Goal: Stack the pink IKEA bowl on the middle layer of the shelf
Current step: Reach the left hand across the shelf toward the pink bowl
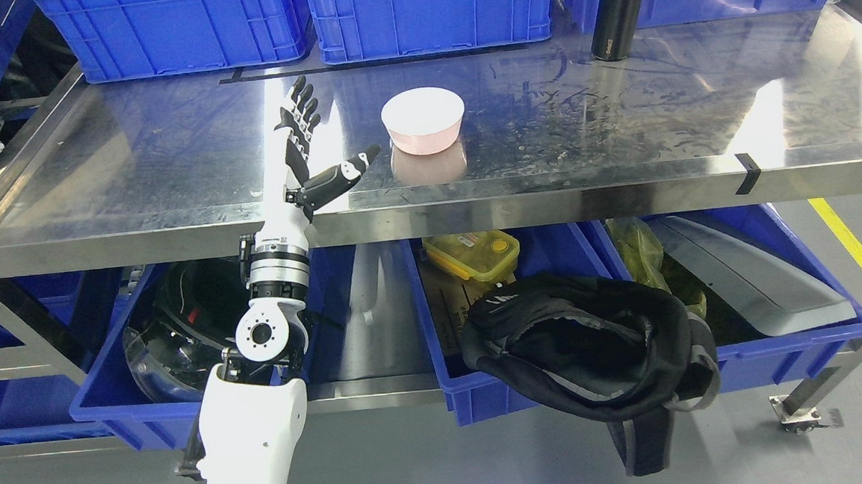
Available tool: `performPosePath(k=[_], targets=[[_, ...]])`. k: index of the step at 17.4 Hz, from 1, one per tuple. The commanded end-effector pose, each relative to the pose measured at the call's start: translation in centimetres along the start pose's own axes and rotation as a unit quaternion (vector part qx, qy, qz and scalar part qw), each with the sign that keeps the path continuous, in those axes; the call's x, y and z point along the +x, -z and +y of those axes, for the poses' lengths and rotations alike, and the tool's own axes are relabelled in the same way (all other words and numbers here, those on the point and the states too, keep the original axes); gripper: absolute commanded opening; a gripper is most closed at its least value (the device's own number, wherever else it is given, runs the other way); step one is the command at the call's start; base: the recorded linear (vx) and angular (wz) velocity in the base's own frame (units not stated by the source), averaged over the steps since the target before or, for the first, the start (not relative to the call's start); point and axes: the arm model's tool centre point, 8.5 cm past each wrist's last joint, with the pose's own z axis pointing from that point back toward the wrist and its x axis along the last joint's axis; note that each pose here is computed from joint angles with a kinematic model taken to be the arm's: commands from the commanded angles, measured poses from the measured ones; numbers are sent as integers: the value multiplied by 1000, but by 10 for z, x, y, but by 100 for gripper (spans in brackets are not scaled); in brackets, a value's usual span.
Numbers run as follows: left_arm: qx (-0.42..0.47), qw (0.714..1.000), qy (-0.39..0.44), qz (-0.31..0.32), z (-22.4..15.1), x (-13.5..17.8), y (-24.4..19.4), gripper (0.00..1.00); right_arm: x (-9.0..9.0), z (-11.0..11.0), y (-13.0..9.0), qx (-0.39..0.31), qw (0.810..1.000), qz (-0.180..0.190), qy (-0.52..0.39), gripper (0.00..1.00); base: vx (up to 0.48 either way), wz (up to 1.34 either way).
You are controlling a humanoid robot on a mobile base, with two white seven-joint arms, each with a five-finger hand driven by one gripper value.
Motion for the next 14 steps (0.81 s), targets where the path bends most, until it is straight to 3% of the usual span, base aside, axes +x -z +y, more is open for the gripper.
performPosePath(k=[1,5,8,12,14], targets=[[5,1000,8,-8,11,2,1,100,-10,-10,0,-8,1000,4,0,100,0,0],[-20,998,8,-52,9,19,10,100,-10,-10,0,-8,1000,4,0,100,0,0],[-96,986,120,-68,40,39,27,100,-10,-10,0,-7,1000,4,-1,100,0,0],[-169,927,324,-81,78,78,52,100,-10,-10,0,-7,1000,4,-1,100,0,0],[-223,873,431,-55,90,88,59,100,-10,-10,0,-7,1000,4,-1,100,0,0]])
